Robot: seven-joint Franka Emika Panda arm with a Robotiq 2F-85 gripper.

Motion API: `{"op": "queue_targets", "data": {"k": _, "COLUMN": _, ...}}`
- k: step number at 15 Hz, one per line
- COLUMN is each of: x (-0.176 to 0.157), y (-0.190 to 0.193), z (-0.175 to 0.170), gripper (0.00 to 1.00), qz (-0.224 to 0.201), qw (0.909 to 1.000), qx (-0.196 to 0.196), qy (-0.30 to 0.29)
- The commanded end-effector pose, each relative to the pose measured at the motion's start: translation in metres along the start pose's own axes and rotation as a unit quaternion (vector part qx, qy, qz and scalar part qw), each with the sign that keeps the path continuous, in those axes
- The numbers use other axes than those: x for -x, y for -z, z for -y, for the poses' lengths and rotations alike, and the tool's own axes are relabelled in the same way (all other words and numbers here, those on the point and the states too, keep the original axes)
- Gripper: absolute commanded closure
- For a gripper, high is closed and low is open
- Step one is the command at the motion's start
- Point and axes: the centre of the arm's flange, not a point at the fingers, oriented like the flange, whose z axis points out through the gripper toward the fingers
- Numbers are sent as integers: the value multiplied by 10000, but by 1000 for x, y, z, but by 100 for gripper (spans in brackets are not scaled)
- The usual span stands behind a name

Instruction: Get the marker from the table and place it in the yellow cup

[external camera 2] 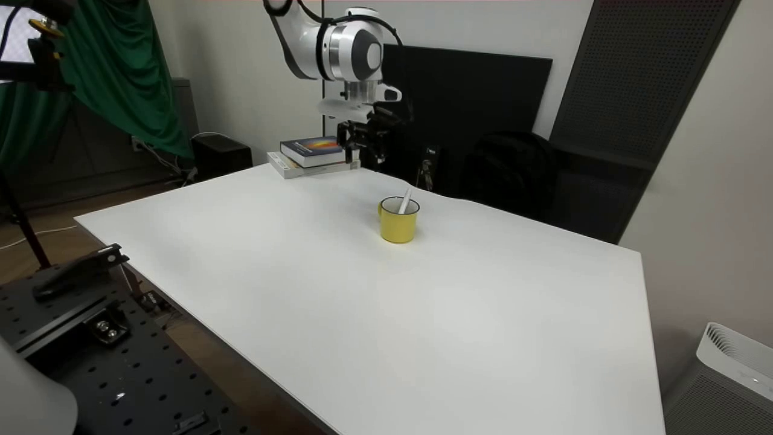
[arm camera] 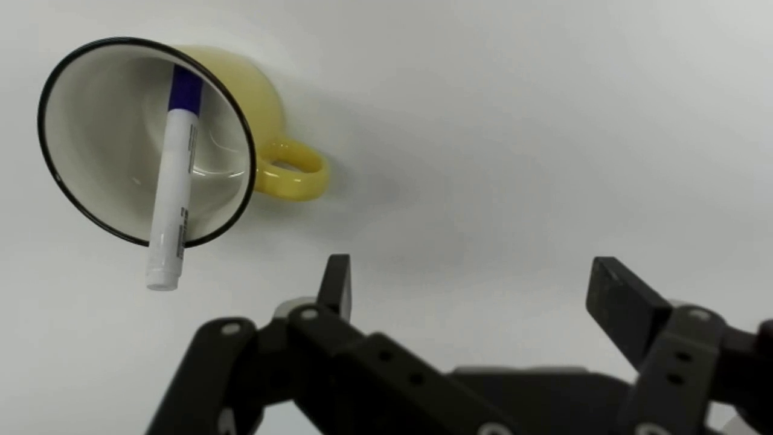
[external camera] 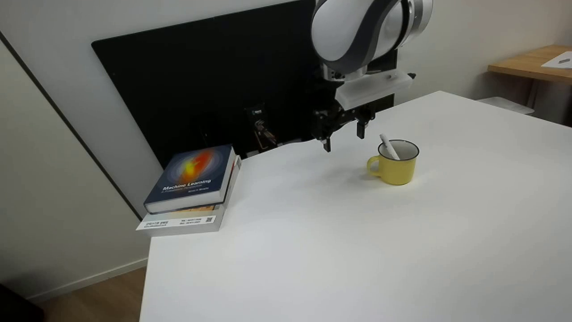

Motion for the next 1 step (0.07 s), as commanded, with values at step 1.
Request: {"op": "queue_targets", "data": {"k": 1, "x": 0, "y": 0, "z": 0, "gripper": 0, "qz": 2, "qw": 10000, "qx": 0, "qy": 7}}
